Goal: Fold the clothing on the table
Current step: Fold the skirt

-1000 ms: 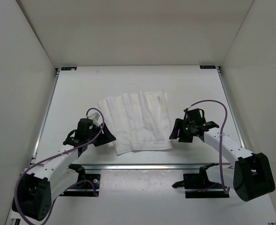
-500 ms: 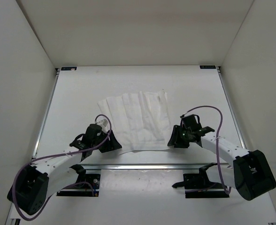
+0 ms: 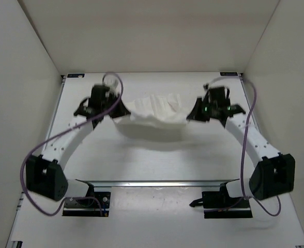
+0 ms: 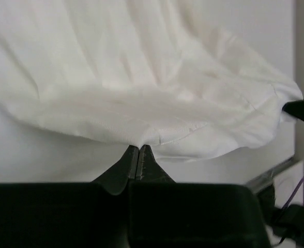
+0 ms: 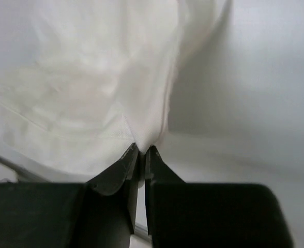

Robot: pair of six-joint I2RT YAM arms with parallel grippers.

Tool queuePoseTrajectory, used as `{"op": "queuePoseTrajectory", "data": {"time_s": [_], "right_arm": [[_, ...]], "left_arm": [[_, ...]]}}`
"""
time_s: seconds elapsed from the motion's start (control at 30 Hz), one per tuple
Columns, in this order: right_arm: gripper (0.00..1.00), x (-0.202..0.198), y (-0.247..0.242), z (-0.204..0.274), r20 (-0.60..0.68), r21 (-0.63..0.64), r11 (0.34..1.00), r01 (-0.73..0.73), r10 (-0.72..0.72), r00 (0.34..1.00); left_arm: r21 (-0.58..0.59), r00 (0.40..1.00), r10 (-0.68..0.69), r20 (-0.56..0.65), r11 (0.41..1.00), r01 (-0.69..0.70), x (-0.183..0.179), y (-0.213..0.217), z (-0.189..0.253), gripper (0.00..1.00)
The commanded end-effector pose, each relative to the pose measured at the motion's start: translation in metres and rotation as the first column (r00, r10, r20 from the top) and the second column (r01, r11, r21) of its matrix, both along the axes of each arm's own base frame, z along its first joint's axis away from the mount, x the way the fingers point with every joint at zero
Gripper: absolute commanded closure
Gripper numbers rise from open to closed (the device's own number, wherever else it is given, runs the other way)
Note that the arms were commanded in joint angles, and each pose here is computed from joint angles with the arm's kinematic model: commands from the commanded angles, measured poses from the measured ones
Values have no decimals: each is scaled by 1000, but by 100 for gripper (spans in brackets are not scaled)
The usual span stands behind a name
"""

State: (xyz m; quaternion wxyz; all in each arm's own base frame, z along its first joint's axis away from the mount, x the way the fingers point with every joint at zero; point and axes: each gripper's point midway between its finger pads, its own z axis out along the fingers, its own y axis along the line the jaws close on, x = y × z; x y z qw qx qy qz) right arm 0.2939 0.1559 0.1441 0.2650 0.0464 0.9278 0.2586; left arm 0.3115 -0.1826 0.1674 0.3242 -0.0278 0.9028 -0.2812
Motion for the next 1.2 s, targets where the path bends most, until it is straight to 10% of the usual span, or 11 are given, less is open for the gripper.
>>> {"op": "queuePoseTrajectory", "data": {"time_s": [0.0, 0.43, 0.87, 1.17], "right_arm": [[100, 73, 14, 147, 360, 5, 999, -32, 28, 933], [100, 20, 19, 263, 580, 220, 967, -125, -26, 814], [100, 124, 47, 290, 560, 102, 983, -152, 69, 826], [100, 109, 25, 255, 525, 57, 993, -100, 56, 850]], "left_arm": [[42, 967, -15, 256, 999, 4, 63, 0, 127, 100], [-124, 856, 94, 508, 992, -35, 33, 14, 277, 100], [-72, 917, 80, 392, 996, -56, 149, 17, 244, 100], [-9, 923, 77, 378, 997, -79, 118, 29, 211, 100]]}}
